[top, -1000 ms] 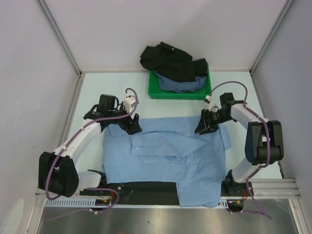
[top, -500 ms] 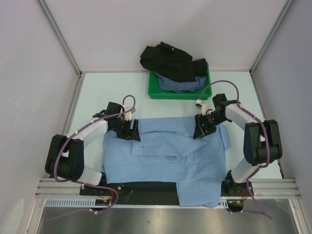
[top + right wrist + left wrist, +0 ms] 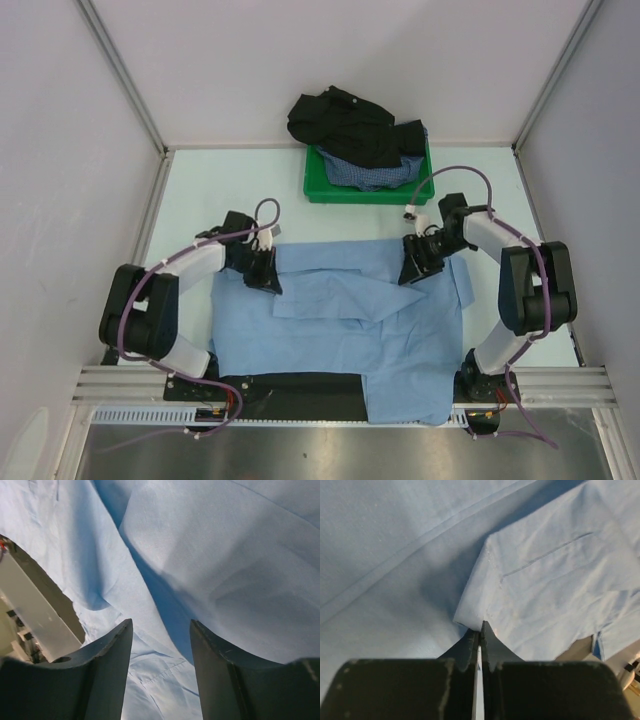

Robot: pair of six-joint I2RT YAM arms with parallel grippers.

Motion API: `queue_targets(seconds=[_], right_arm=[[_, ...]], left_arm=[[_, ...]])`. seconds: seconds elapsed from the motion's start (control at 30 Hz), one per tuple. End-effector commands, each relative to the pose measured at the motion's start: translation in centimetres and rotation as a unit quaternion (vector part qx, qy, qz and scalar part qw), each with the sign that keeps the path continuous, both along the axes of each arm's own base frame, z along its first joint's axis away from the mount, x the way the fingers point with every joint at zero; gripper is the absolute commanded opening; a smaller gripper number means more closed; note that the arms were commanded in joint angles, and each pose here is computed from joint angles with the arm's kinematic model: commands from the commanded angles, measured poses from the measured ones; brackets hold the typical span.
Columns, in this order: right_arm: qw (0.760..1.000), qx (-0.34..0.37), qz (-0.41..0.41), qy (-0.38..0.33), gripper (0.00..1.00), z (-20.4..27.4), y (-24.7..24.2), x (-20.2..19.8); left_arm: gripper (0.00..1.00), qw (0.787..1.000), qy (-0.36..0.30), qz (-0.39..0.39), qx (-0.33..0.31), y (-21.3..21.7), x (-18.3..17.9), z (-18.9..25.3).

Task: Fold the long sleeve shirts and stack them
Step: Fold the shirt

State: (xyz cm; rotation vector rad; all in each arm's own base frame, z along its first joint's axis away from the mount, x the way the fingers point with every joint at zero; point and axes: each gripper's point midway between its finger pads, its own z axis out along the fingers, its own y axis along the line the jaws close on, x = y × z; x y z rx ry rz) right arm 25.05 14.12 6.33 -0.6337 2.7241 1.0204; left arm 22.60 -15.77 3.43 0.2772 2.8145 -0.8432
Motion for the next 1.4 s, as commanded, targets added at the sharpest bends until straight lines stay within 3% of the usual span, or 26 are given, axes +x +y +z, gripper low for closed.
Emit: queue_targets(seconds=[0.0, 0.07, 0.1, 0.17, 0.2, 0.27, 0.3, 0.37, 0.4, 0.5, 0.57, 0.63, 0.67, 0.73, 0.77, 0.83, 0.93, 0.97, 1.03, 1.07, 1.13, 1.17, 1.27, 1.33, 1.37], right_arm=[[0.998, 0.051, -0.026, -0.01, 0.54, 1.9, -0.5, 1.1], [0.994, 0.084, -0.063, -0.015, 0.53, 3.4, -1.9, 2.3], [0.992, 0.093, -0.078, -0.02, 0.54, 4.0, -2.5, 2.7], [0.986, 0.117, -0.112, -0.029, 0.54, 5.5, -4.1, 3.7], [0.984, 0.122, -0.12, -0.044, 0.55, 6.5, -4.7, 4.3], [0.981, 0.133, -0.133, -0.054, 0.56, 7.8, -5.6, 4.6], [0.978, 0.134, -0.146, -0.064, 0.56, 8.4, -6.7, 5.0], [0.975, 0.141, -0.153, -0.077, 0.57, 9.5, -7.4, 4.8], [0.972, 0.141, -0.167, -0.088, 0.58, 9.9, -8.5, 4.9], [0.967, 0.142, -0.176, -0.115, 0.59, 10.9, -10.1, 4.7], [0.969, 0.134, -0.166, -0.128, 0.59, 11.2, -10.7, 4.4], [0.97, 0.136, -0.159, -0.128, 0.59, 11.7, -11.0, 3.8], [0.971, 0.134, -0.144, -0.139, 0.59, 11.7, -11.1, 3.6], [0.971, 0.134, -0.14, -0.14, 0.59, 12.0, -11.2, 3.2], [0.971, 0.133, -0.137, -0.144, 0.58, 12.0, -11.2, 3.2], [0.971, 0.13, -0.134, -0.147, 0.56, 12.1, -11.2, 3.1], [0.973, 0.123, -0.123, -0.155, 0.53, 12.5, -10.9, 3.3], [0.972, 0.12, -0.12, -0.16, 0.52, 12.8, -10.9, 3.5], [0.973, 0.116, -0.112, -0.167, 0.49, 13.1, -10.7, 3.4], [0.974, 0.114, -0.104, -0.168, 0.49, 13.1, -10.4, 3.3], [0.975, 0.111, -0.092, -0.172, 0.49, 13.1, -10.0, 3.0], [0.975, 0.109, -0.086, -0.171, 0.5, 13.0, -9.7, 2.8], [0.976, 0.098, -0.08, -0.174, 0.5, 12.7, -9.6, 2.6], [0.977, 0.095, -0.082, -0.175, 0.49, 12.7, -9.8, 2.7], [0.977, 0.094, -0.082, -0.175, 0.5, 12.7, -9.8, 2.8]], left_arm=[[0.0, 0.981, -0.17, -0.084, -0.039, -3.1, 4.9, 9.7], [0.0, 0.967, -0.211, -0.141, -0.033, -4.5, 5.0, 12.9], [0.0, 0.936, -0.283, -0.207, -0.036, -6.9, 5.4, 17.0], [0.0, 0.906, -0.309, -0.29, -0.019, -8.7, 3.6, 19.3], [0.0, 0.853, -0.372, -0.366, -0.022, -11.4, 2.1, 22.7], [0.0, 0.807, -0.401, -0.432, 0.005, -12.6, 0.2, 24.1], [0.0, 0.764, -0.437, -0.475, 0.001, -14.4, -1.6, 25.8], [0.0, 0.726, -0.47, -0.502, 0.025, -15.2, -2.5, 26.8], [0.0, 0.691, -0.494, -0.528, 0.025, -16.3, -3.8, 27.7], [0.0, 0.641, -0.545, -0.539, 0.038, -17.6, -4.7, 29.9], [0.0, 0.622, -0.578, -0.528, 0.03, -18.2, -5.1, 32.1], [0.0, 0.585, -0.612, -0.531, 0.037, -19.0, -5.9, 34.0], [0.0, 0.55, -0.625, -0.553, 0.035, -19.7, -7.4, 34.3], [0.01, 0.514, -0.634, -0.576, 0.042, -19.9, -9.0, 34.1], [0.01, 0.483, -0.629, -0.608, 0.038, -20.5, -11.0, 32.6], [0.0, 0.467, -0.62, -0.629, 0.038, -21.0, -12.6, 31.3], [0.0, 0.485, -0.594, -0.64, 0.046, -22.8, -14.1, 29.6], [0.0, 0.493, -0.6, -0.629, 0.029, -23.4, -14.8, 30.9], [0.0, 0.489, -0.599, -0.634, 0.008, -24.6, -15.9, 30.9], [0.0, 0.47, -0.602, -0.646, 0.005, -25.1, -16.9, 30.5], [0.0, 0.452, -0.627, -0.634, 0.024, -26.3, -16.8, 30.3], [0.01, 0.427, -0.626, -0.652, 0.037, -26.6, -17.3, 28.6], [0.05, 0.398, -0.61, -0.681, 0.073, -27.4, -17.6, 25.1], [0.06, 0.404, -0.578, -0.703, 0.089, -27.3, -18.0, 22.9], [0.06, 0.428, -0.555, -0.708, 0.085, -28.3, -19.0, 22.0]])
